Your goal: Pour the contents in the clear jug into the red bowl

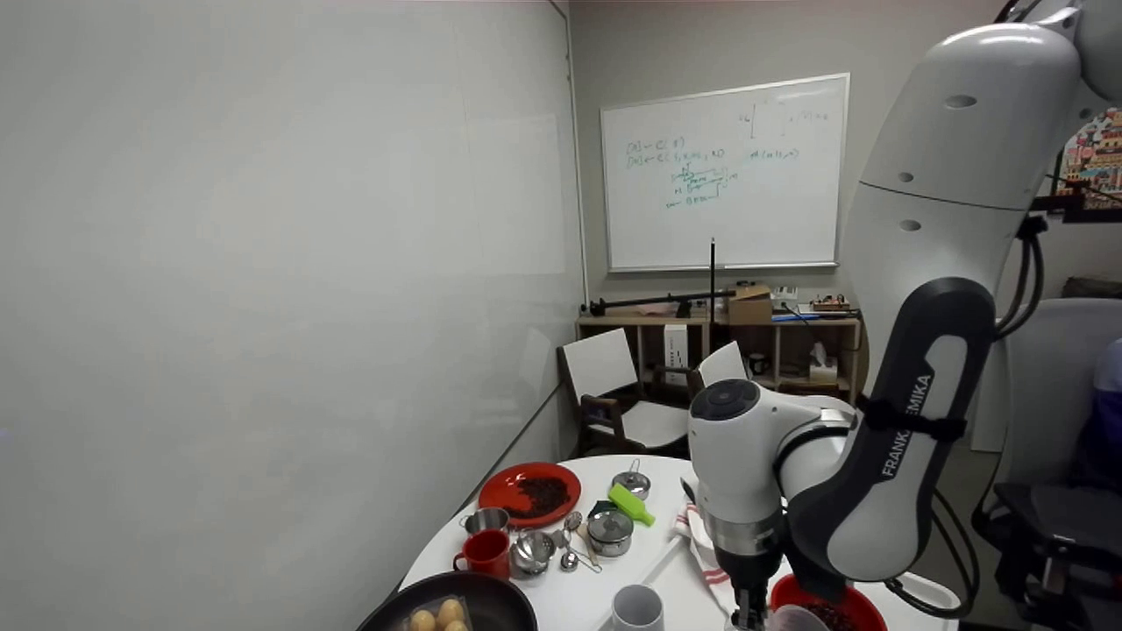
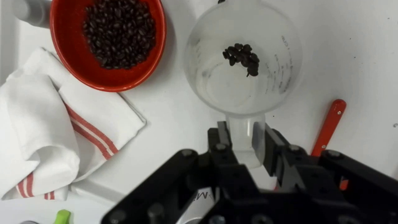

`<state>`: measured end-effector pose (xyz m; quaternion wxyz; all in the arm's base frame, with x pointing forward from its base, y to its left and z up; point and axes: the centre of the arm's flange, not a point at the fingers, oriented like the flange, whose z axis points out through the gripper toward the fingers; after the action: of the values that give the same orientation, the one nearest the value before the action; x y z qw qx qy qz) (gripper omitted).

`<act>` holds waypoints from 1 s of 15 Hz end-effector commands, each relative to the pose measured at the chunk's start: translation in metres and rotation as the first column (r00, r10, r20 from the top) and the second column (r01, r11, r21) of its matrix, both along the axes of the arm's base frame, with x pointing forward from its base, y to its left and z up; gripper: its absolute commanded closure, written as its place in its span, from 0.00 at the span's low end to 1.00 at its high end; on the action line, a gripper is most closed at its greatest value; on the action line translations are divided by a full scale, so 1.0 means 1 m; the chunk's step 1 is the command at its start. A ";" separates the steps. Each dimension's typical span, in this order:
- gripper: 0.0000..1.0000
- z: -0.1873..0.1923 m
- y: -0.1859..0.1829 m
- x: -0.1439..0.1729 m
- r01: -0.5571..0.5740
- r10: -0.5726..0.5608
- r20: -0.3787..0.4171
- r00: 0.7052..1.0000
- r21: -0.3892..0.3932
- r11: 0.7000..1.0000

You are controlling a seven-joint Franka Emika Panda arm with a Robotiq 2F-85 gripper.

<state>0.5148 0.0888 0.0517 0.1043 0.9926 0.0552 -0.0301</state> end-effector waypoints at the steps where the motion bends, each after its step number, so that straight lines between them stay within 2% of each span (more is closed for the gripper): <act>1: 0.92 -0.037 0.014 0.010 -0.153 0.153 -0.006 0.988 -0.093 0.984; 4: 0.91 -0.058 0.022 0.007 -0.265 0.262 -0.037 0.964 -0.135 0.955; 6: 0.92 -0.068 0.029 0.005 -0.317 0.311 -0.061 0.948 -0.132 0.939; 10: 0.92 -0.080 0.040 0.000 -0.439 0.425 -0.124 0.897 -0.126 0.890; 15: 0.92 -0.091 0.045 -0.005 -0.532 0.508 -0.179 0.843 -0.133 0.836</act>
<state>0.5068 0.1290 -0.0311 0.1759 0.9387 0.2901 -0.0613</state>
